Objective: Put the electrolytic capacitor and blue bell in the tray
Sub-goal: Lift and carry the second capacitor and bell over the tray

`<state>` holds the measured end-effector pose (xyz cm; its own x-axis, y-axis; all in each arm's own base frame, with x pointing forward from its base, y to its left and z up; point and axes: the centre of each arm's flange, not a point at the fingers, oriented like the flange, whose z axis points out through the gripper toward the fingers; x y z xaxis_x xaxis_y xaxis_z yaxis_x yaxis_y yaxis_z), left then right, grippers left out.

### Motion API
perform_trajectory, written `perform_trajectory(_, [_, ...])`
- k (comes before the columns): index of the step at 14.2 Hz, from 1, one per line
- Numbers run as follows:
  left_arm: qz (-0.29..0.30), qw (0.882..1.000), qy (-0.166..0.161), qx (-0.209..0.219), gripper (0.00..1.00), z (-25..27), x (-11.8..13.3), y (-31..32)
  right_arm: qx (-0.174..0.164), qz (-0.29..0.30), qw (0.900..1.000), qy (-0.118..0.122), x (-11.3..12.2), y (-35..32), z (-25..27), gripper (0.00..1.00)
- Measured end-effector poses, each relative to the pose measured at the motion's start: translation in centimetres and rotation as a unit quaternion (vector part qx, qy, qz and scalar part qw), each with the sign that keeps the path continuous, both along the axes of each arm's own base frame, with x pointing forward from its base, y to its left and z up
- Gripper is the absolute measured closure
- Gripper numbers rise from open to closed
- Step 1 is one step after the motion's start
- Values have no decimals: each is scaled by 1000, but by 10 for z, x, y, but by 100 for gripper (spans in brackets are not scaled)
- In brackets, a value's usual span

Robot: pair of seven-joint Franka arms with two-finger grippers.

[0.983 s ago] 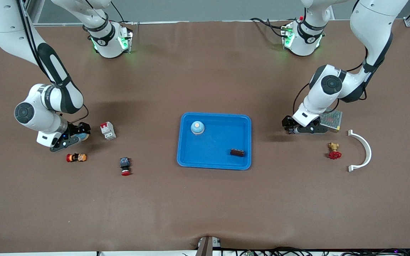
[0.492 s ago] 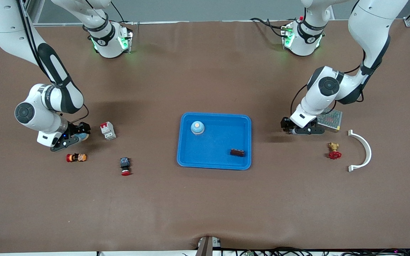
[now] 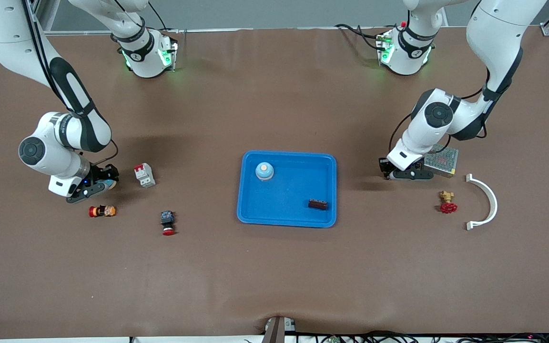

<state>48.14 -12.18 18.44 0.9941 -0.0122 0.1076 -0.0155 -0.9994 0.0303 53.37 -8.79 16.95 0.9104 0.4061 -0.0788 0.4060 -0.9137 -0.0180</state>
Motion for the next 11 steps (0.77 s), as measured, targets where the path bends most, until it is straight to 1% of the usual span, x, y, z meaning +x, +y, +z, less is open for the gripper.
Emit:
perform_trajectory(2, [33, 999, 1, -3, 66, 0, 0, 0, 1, 0, 1000, 6, 3, 0, 3, 30])
perform_trajectory(3, [62, 998, 2, -6, 66, 0, 1, 1, 2, 0, 1000, 14, 8, 0, 10, 30])
perform_trajectory(4, [107, 994, 4, -10, 66, 1, 1, 1, 4, -1, 1000, 24, 15, -1, 22, 30])
perform_trajectory(6, [203, 979, 2, -20, 66, 5, 4, -2, 8, -2, 999, 42, 38, -4, 62, 30])
perform_trajectory(8, [270, 962, -9, -34, 66, 17, 10, -11, 14, -6, 998, 56, 61, -6, 113, 30])
perform_trajectory(9, [299, 953, -17, -43, 66, 26, 15, -16, 18, -9, 998, 57, 71, -5, 139, 30])
perform_trajectory(11, [355, 932, -33, -59, 66, 45, 28, -23, 17, -23, 999, 46, 92, 10, 186, 30])
